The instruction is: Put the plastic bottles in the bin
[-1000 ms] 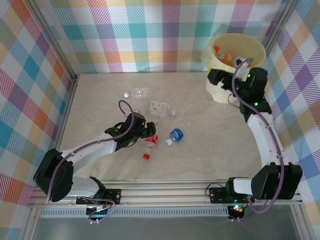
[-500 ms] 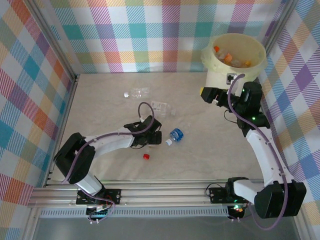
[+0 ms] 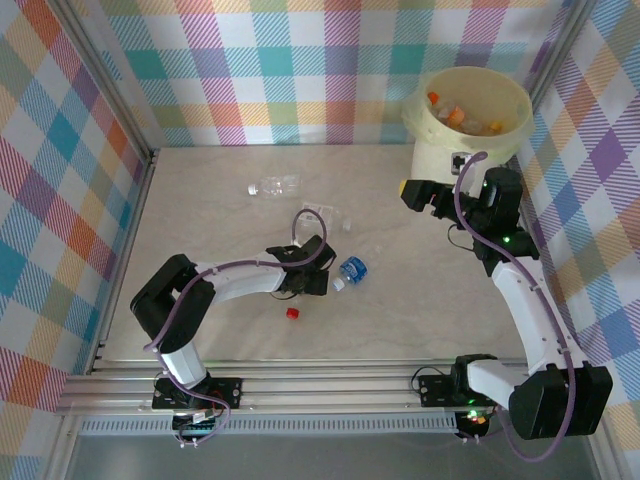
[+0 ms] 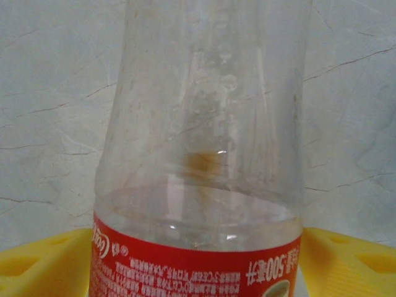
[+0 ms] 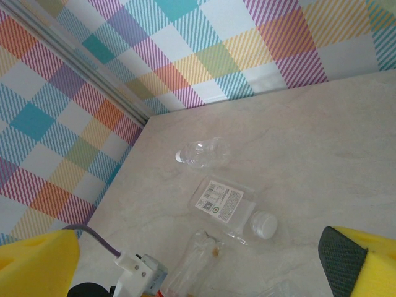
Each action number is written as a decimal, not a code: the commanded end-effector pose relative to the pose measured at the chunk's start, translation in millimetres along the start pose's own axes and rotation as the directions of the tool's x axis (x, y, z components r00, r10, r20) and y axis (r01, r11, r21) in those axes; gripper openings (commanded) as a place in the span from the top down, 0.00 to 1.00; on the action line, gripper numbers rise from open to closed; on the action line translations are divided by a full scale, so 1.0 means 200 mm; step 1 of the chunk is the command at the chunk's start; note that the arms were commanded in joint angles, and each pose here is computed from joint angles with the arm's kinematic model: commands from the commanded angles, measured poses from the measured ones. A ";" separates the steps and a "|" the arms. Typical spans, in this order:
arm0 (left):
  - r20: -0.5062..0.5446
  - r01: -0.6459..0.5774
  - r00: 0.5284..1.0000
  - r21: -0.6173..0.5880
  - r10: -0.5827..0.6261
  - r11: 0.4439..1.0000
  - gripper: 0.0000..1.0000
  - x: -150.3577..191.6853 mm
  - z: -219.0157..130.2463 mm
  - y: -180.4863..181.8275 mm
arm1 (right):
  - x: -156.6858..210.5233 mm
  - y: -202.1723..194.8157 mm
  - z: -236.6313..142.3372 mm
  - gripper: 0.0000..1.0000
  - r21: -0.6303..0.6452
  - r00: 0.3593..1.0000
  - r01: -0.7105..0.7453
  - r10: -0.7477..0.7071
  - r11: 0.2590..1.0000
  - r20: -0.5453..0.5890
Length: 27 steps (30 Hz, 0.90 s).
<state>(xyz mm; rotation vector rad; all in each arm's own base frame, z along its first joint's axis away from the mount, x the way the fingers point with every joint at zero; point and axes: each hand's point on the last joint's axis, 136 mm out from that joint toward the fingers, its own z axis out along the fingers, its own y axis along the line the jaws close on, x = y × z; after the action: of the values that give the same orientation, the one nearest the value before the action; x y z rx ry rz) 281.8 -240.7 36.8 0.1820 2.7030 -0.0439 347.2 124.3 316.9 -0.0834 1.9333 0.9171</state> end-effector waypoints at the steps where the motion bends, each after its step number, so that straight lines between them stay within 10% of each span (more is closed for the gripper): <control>1: -0.030 -0.040 0.999 0.003 0.040 0.999 0.20 0.06 0.01 0.00 | 0.01 0.00 0.02 0.00 -0.016 1.000 0.000 0.000 1.000 -0.007; 19: -0.016 -0.064 0.998 -0.018 0.064 0.998 0.40 0.05 0.02 0.02 | 0.00 0.04 0.04 0.00 -0.069 0.999 -0.044 0.043 0.997 -0.016; 27: 0.180 -0.043 0.984 0.149 0.016 0.988 0.48 -0.15 -0.25 -0.07 | -0.06 0.12 0.07 0.00 -0.166 0.998 -0.058 0.052 0.984 -0.039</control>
<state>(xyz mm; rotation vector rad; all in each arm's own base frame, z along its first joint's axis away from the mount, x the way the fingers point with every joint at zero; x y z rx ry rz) 280.6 -240.1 56.9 0.2328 2.6386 -0.1043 353.0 137.9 313.1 -0.0899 1.9525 1.0507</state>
